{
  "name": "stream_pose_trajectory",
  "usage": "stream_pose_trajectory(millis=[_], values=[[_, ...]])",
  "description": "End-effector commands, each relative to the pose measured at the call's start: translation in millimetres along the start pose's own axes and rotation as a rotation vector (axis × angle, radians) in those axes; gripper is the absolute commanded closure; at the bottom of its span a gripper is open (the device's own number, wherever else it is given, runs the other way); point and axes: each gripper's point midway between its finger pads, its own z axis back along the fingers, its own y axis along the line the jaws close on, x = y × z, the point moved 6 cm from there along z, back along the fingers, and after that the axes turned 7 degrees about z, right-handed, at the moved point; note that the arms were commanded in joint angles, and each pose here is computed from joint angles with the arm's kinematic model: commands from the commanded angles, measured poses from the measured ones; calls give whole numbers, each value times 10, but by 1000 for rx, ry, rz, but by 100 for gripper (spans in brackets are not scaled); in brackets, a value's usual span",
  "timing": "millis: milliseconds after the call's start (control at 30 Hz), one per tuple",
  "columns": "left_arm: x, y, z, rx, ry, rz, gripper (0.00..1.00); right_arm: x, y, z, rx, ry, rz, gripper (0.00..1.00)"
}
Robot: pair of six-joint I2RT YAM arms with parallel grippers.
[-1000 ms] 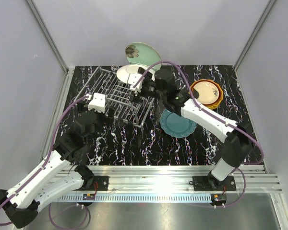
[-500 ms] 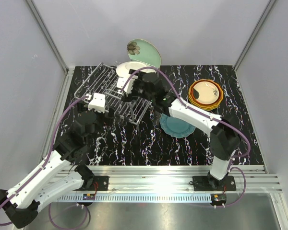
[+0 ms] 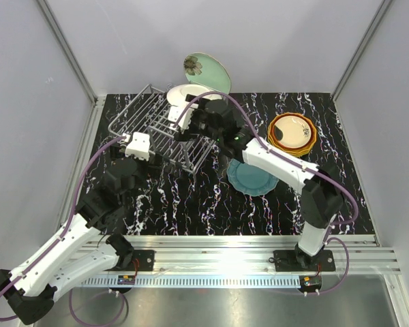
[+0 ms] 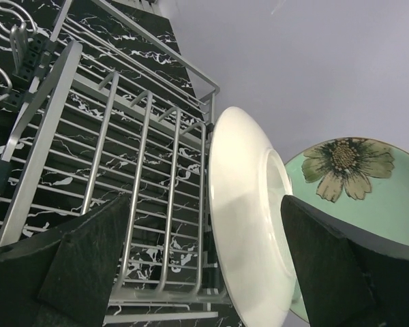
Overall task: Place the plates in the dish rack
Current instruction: Insert the plate into the dish rack
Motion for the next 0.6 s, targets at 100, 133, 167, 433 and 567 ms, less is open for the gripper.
stream_pose_trajectory(millis=[100,133,167,433,567], values=[[159,-12,1,-12,-63,40,1,440,-446,366,-46,-116,-31,0],[151,-13,-4,-12,-60,37,1,442,-460,366,-49,-115,-23,1],[155,-14,-1,-13,-62,38,1,425,-451,361,-43,-104,-16,0],[152,-1,-1,-6,-63,37,1,245,-395,177,-17,-11,44,1],[144,-2,-5,-4,-60,36,1,201,-382,106,-12,15,62,0]])
